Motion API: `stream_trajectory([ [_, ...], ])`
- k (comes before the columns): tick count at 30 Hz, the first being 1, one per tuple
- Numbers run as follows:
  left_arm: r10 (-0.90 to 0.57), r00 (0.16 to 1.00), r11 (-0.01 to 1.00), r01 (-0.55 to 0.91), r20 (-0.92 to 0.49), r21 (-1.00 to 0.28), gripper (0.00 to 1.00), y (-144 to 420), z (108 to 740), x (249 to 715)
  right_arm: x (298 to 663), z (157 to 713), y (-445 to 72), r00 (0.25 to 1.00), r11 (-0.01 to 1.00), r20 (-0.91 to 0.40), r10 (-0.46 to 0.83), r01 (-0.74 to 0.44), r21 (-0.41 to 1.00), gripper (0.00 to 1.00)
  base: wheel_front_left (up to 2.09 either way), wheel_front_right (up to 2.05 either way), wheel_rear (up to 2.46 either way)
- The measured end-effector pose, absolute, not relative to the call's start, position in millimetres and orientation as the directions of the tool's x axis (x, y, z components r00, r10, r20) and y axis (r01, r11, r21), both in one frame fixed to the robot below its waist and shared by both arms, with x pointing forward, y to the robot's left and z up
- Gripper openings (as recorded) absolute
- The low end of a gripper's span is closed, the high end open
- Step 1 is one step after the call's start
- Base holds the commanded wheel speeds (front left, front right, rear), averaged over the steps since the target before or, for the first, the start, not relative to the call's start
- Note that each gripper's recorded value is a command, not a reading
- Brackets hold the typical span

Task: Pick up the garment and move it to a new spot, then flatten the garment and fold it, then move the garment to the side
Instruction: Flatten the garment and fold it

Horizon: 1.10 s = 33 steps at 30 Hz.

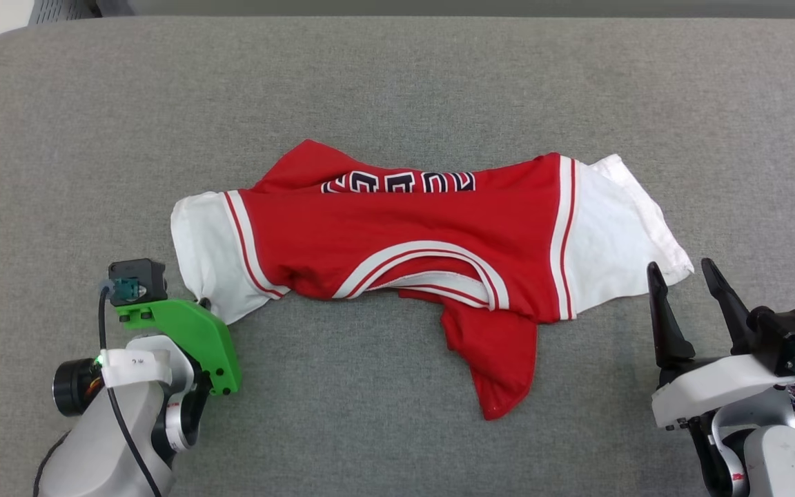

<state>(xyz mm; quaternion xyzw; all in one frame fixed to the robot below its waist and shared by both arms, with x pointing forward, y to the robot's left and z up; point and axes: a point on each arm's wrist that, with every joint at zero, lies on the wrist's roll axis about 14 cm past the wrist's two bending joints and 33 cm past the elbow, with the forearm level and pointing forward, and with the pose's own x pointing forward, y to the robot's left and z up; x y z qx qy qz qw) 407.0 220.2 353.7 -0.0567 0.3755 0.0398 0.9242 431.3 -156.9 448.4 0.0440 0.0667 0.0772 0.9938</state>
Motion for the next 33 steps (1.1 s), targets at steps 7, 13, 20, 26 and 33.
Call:
stream_trajectory([
  [7, 0.067, 0.812, 0.983, -0.152, -0.58, -0.1, 0.0, 228, 378, 401, 429, 461, -161, 0.981, 0.986, -0.115, 0.158, -0.15, 0.072, 1.0, 0.0, 0.0, 0.0],
  [13, 0.066, 0.939, 0.985, -0.116, -0.338, -0.131, 0.0, 233, 442, 415, 427, 457, -172, 0.959, 0.985, -0.227, 0.168, -0.172, 0.002, 1.0, 0.0, 0.0, 0.0],
  [20, 0.078, 0.989, 0.98, -0.099, -0.125, -0.171, 0.0, 238, 501, 413, 431, 432, -181, 0.861, 0.975, -0.482, 0.162, -0.215, -0.056, 1.0, 0.0, 0.0, 0.0],
  [26, 0.062, 0.992, 0.979, -0.082, -0.114, -0.185, 0.0, 231, 508, 405, 446, 420, -183, 0.763, 0.967, -0.631, 0.142, -0.243, -0.077, 1.0, 0.0, 0.0, 0.0],
  [33, 0.056, 0.989, 0.978, -0.082, -0.135, -0.191, 0.0, 228, 505, 402, 461, 401, -180, 0.683, 0.959, -0.721, 0.119, -0.268, -0.096, 1.0, 0.0, 0.0, 0.0],
])
